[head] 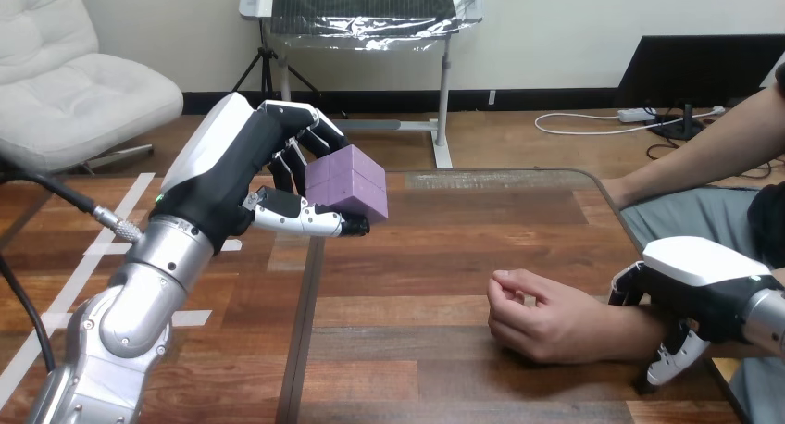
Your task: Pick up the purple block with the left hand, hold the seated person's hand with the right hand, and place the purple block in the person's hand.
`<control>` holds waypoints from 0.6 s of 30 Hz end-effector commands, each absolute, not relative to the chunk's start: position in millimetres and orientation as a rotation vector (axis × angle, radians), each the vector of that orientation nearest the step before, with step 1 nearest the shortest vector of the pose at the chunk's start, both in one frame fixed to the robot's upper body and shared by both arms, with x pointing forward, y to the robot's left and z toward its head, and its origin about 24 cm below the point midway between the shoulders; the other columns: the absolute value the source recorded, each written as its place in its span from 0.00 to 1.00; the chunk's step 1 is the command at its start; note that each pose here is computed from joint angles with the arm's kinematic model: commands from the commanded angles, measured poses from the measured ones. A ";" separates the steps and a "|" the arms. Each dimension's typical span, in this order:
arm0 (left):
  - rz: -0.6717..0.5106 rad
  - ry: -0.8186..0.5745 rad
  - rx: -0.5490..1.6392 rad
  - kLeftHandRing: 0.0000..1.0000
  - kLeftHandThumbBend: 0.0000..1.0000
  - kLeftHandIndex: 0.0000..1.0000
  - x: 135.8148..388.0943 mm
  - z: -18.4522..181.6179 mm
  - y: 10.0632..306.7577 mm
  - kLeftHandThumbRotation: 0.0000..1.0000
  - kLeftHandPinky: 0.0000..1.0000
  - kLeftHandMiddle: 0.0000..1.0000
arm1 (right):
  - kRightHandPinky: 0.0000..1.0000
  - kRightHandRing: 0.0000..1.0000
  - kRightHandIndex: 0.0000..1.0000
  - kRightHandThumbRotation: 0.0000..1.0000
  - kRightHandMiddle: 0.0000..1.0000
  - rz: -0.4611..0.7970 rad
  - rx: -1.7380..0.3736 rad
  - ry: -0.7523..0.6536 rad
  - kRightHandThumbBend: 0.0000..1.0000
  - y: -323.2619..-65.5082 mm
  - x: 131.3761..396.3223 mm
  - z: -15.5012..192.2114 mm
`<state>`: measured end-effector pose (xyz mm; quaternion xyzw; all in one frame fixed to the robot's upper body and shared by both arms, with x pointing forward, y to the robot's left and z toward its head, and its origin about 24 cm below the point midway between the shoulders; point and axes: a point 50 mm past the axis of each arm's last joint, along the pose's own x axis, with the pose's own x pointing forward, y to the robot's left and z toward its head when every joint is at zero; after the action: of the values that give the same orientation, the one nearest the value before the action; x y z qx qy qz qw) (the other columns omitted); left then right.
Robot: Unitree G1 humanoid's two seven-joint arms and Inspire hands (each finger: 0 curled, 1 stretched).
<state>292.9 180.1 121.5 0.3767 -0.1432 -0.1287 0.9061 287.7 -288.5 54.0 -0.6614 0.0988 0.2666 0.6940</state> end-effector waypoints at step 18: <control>-0.237 -0.351 0.754 0.37 0.59 0.45 299.9 133.9 183.1 0.00 0.30 0.42 | 0.37 0.43 0.56 0.07 0.51 0.594 -1.289 0.259 0.76 -270.1 288.4 31.8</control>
<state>293.5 181.1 118.7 0.3743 -0.1402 -0.1309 0.9072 291.5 -287.2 54.9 -0.6338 0.1016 0.2501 0.7248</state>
